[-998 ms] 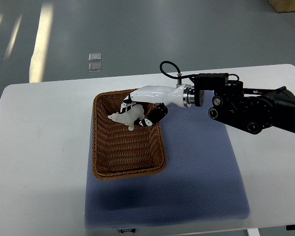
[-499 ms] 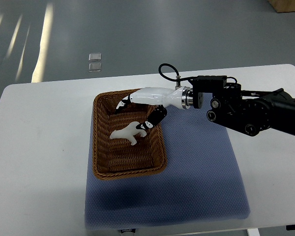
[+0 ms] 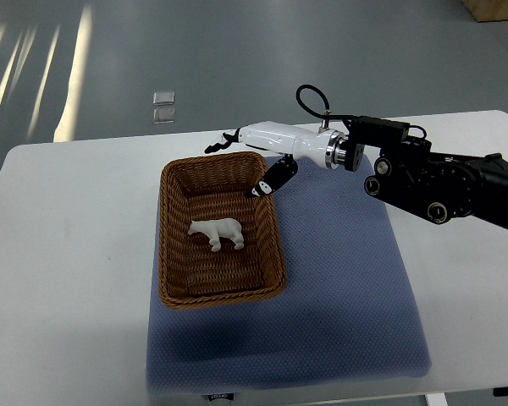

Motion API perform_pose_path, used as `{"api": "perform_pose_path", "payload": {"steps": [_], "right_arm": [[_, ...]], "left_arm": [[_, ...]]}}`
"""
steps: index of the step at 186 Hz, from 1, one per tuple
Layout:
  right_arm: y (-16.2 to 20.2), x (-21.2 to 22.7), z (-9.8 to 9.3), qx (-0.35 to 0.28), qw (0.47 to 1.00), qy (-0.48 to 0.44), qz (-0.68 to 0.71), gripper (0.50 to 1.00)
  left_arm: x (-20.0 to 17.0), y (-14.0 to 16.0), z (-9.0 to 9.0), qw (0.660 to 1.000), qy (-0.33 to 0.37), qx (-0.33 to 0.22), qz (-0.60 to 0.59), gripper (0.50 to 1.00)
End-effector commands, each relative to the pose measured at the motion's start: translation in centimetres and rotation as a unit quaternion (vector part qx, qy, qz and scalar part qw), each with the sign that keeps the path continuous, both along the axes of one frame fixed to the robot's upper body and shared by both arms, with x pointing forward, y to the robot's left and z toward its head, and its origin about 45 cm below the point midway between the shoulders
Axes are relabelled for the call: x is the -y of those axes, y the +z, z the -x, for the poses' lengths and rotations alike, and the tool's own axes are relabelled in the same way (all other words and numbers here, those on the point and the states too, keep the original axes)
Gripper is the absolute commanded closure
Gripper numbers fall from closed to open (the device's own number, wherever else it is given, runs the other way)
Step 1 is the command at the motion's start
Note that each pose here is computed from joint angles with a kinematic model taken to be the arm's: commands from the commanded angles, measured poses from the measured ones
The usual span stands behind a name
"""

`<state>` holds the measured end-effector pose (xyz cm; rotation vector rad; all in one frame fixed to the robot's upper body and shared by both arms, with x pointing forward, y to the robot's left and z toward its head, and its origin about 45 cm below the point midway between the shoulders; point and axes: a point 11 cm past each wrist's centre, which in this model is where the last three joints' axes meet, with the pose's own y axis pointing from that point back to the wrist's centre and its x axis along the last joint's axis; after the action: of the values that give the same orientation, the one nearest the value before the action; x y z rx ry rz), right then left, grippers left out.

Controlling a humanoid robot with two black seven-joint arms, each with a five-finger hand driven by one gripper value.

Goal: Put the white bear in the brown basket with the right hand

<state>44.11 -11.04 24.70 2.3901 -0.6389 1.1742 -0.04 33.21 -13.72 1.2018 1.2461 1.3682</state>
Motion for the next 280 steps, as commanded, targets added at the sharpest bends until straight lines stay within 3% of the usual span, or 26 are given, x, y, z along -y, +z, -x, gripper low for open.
{"api": "perform_pose_path", "payload": {"steps": [1, 40, 98, 114, 196, 280], "right_arm": [[0.6, 2.0, -1.4, -0.027, 0.995, -0.065, -0.076, 0.644], [-0.5, 8.6, -3.5, -0.110, 0.937, -0.218, -0.251, 0.642], [-4.6, 14.7, -2.3, -0.203, 0.818, -0.339, -0.417, 0.640], [-5.2, 15.7, -2.0, -0.220, 0.781, -0.360, -0.461, 0.591], [-8.1, 16.9, -0.5, -0.266, 0.678, -0.397, -0.558, 0.576], [-9.4, 16.0, 0.8, -0.306, 0.655, -0.358, -0.591, 0.574]], "left_arm": [[0.0, 0.0, 0.0, 1.000, 0.000, 0.000, 0.000, 0.500], [-0.1, 0.0, 0.0, 1.000, -0.002, 0.000, -0.002, 0.500], [0.0, 0.0, 0.0, 1.000, -0.003, -0.001, 0.000, 0.500], [0.0, 0.0, 0.0, 1.000, -0.003, -0.001, 0.000, 0.500], [0.1, 0.0, 0.0, 1.000, -0.002, 0.000, 0.003, 0.500], [0.1, 0.0, 0.0, 1.000, -0.001, 0.001, 0.003, 0.500]]}}
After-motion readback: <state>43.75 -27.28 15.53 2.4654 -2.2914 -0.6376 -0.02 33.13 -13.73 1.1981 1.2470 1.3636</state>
